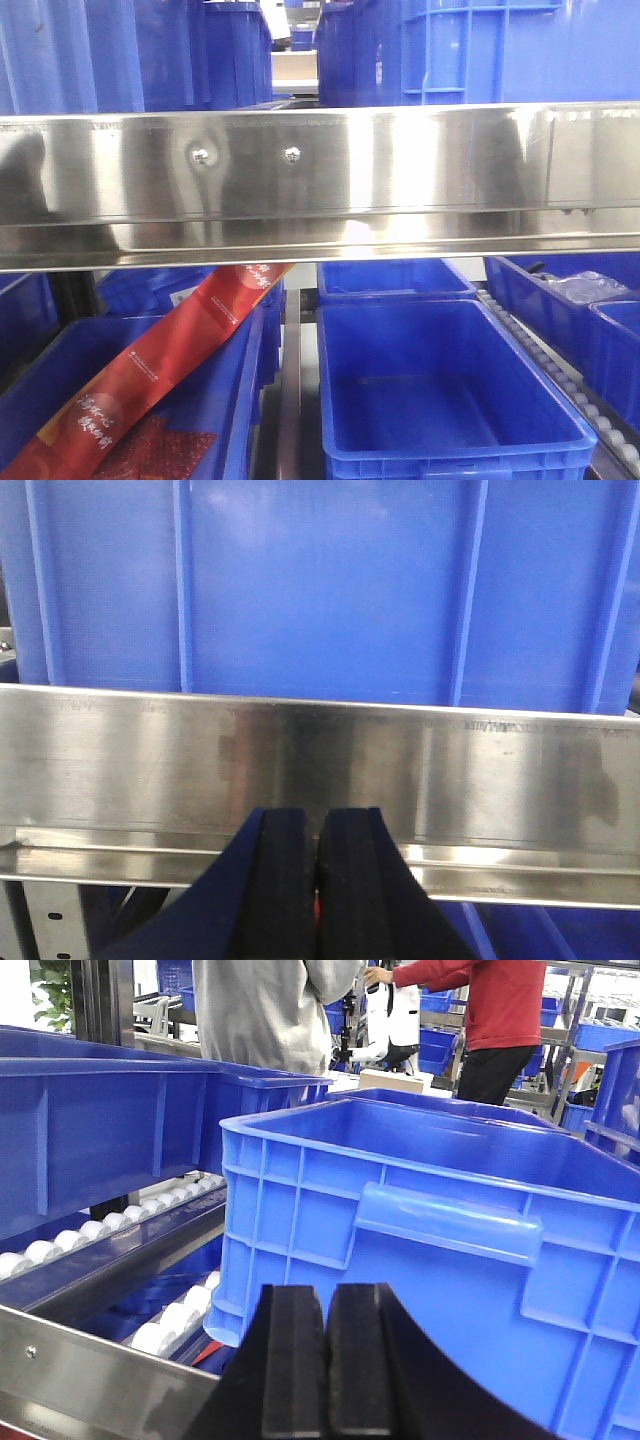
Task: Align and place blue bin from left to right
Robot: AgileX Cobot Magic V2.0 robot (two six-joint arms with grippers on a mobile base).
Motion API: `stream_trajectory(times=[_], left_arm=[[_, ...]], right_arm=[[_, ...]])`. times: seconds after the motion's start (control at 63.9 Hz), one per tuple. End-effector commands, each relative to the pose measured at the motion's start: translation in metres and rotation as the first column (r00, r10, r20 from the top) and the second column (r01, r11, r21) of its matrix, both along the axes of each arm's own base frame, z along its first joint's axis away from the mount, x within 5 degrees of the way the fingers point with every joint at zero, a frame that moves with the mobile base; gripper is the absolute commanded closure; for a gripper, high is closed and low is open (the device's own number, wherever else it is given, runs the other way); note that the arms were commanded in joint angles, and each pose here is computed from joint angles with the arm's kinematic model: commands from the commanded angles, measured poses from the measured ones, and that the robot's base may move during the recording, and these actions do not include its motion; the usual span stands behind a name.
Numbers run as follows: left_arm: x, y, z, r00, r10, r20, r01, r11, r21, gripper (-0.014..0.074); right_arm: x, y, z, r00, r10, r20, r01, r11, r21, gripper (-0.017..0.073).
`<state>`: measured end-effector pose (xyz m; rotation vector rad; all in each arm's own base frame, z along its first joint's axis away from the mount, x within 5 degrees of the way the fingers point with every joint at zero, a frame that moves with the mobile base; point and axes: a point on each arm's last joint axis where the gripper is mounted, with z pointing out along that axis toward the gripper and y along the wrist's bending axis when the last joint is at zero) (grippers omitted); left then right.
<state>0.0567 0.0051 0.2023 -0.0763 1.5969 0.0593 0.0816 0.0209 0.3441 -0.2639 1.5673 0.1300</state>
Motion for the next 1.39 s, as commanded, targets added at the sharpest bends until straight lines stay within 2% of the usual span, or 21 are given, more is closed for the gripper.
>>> stream_trajectory(times=[0.0,0.329,0.438,0.548,0.658,0.752,0.939,1.049,1.174,1.378], left_arm=[[0.000,0.000,0.003,1.000,-0.006,0.028,0.006,1.000,-0.001,0.0589],[0.000,0.000,0.003,1.000,-0.006,0.028,0.006,1.000,-0.001,0.0589],[0.000,0.000,0.003,1.000,-0.006,0.028,0.006,1.000,-0.001,0.0589],[0.000,0.000,0.003,1.000,-0.006,0.028,0.006,1.000,-0.001,0.0589],[0.000,0.000,0.003,1.000,-0.006,0.028,0.006,1.000,-0.001,0.0589],[0.000,0.000,0.003,1.000,-0.006,0.028,0.006,1.000,-0.001,0.0589],[0.000,0.000,0.003,1.000,-0.006,0.028,0.006,1.000,-0.001,0.0589],[0.000,0.000,0.003,1.000,-0.006,0.028,0.006,1.000,-0.001,0.0589],[0.000,0.000,0.003,1.000,-0.006,0.028,0.006,1.000,-0.001,0.0589],[0.000,0.000,0.003,1.000,-0.006,0.028,0.006,1.000,-0.001,0.0589]], right_arm=[[-0.001,-0.001,0.002,1.000,-0.007,0.029,0.007,1.000,-0.005,0.0638],[-0.001,-0.001,0.002,0.999,-0.012,0.034,0.012,1.000,-0.006,0.0638],[-0.002,-0.006,0.001,0.997,-0.071,0.021,0.071,0.997,-0.010,0.0638],[-0.005,-0.015,-0.006,0.985,-0.169,0.023,0.169,0.986,0.006,0.0638],[-0.010,-0.021,-0.024,0.968,-0.249,0.022,0.248,0.969,0.013,0.0638],[-0.012,-0.023,-0.048,0.960,-0.279,0.018,0.279,0.960,0.017,0.0638],[-0.016,-0.024,-0.105,0.955,-0.297,-0.018,0.298,0.952,0.076,0.0638],[-0.020,-0.024,-0.131,0.954,-0.297,-0.037,0.299,0.951,0.079,0.0638],[-0.025,-0.024,-0.138,0.951,-0.309,0.001,0.308,0.947,0.088,0.0638],[-0.026,-0.028,-0.141,0.925,-0.378,-0.022,0.379,0.923,0.066,0.0638]])
